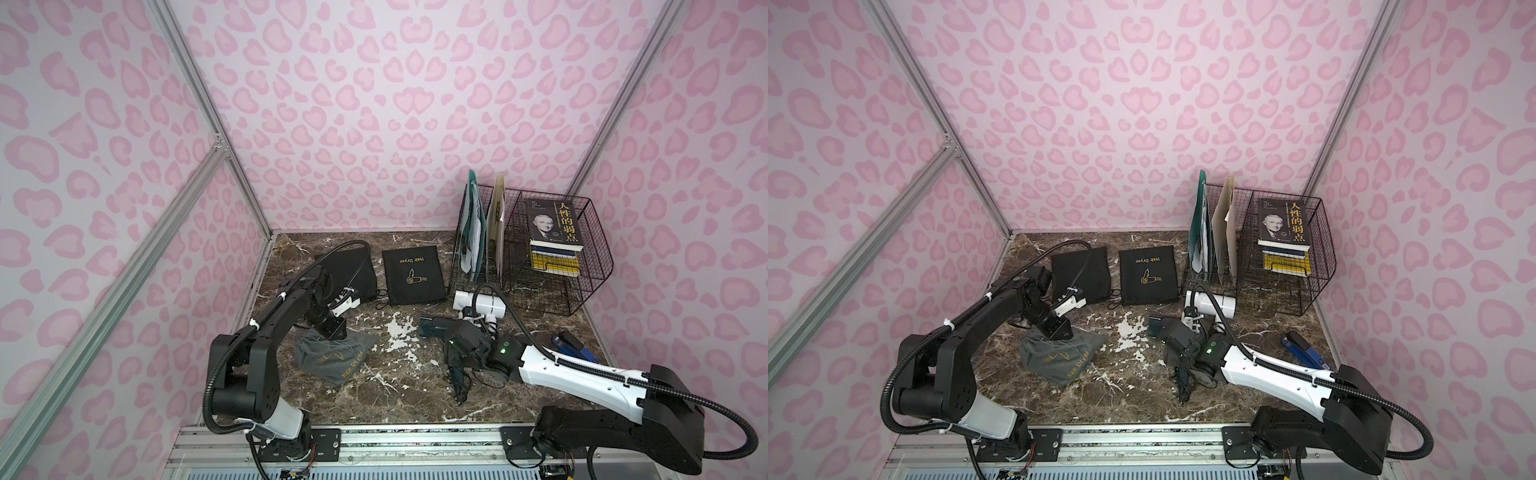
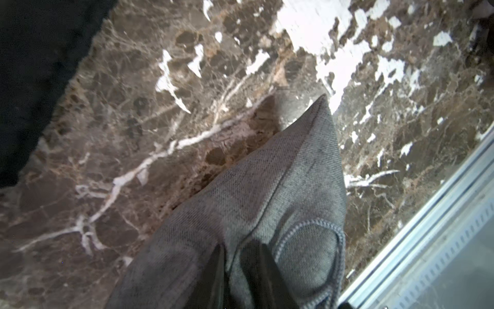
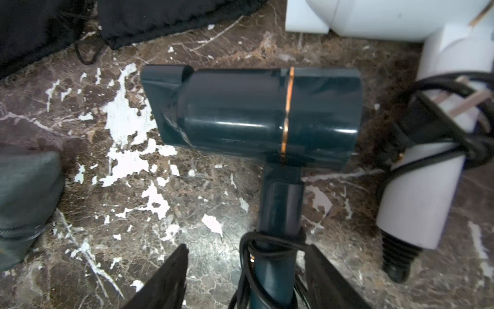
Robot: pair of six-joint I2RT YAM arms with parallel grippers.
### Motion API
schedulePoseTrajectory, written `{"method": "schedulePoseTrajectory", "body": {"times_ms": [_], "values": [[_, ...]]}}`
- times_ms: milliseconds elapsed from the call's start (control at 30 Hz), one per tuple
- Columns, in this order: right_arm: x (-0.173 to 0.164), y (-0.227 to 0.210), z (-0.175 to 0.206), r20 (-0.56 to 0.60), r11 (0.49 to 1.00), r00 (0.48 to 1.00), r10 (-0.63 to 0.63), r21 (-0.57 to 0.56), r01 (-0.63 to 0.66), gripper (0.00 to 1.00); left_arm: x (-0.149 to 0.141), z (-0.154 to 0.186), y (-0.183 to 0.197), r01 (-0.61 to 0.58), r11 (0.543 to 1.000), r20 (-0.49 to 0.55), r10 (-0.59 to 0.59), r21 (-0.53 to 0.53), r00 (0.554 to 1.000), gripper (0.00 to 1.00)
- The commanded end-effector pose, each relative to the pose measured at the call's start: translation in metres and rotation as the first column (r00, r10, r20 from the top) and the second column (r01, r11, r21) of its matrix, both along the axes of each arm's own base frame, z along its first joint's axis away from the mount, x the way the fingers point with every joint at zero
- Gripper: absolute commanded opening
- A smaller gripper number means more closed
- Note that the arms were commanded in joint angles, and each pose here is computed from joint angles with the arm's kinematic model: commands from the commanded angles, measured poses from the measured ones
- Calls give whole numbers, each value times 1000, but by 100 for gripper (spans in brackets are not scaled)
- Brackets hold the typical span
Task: Pack away hair dryers
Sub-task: Move the drawstring bag to the center of the board, then pick up the hair dryer from the center of the board.
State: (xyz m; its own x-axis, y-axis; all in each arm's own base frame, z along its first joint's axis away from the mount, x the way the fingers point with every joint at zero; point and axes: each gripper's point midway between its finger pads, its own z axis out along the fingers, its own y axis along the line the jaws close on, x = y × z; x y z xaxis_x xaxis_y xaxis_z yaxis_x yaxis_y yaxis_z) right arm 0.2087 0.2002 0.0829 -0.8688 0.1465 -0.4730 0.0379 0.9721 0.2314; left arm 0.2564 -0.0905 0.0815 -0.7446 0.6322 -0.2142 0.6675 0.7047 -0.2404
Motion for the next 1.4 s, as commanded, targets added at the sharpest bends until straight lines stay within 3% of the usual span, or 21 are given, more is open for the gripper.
{"method": "schedulePoseTrajectory", "body": {"times_ms": [0, 33, 167, 267, 433, 567, 967, 1233, 1367], "values": [[0, -8, -4, 0, 998, 998, -64, 10, 64, 70, -14, 2, 5, 33, 999, -15, -33, 20, 999, 24], [0, -9, -5, 0, 997, 998, -70, 11, 70, 70, -12, 3, 7, 33, 999, 1, -33, 32, 999, 27], [1, -13, -13, -7, 995, 996, -92, 23, 92, 71, 3, 23, 9, 2, 999, 88, -6, 44, 996, 55], [0, -13, -20, -29, 995, 995, -95, 36, 96, 73, 22, 57, 5, -33, 999, 176, 29, 18, 984, 66], [-1, -15, -33, -73, 993, 992, -103, 45, 106, 76, 45, 127, -4, -69, 995, 327, 87, -68, 941, 73], [-2, -10, -42, -105, 995, 991, -88, 45, 93, 78, 46, 167, -15, -64, 986, 389, 120, -154, 913, 81], [-5, -9, -81, -235, 992, 971, -42, -123, 13, 75, 24, 204, -27, -49, 962, 411, 161, -269, 897, 82], [-3, -14, -83, -217, 987, 975, -49, -160, 14, 50, 19, 226, -30, -39, 951, 435, 176, -307, 883, 82], [-3, -15, -80, -197, 988, 980, -35, -154, 5, 29, 20, 237, -33, -51, 939, 432, 204, -341, 878, 82]]}}
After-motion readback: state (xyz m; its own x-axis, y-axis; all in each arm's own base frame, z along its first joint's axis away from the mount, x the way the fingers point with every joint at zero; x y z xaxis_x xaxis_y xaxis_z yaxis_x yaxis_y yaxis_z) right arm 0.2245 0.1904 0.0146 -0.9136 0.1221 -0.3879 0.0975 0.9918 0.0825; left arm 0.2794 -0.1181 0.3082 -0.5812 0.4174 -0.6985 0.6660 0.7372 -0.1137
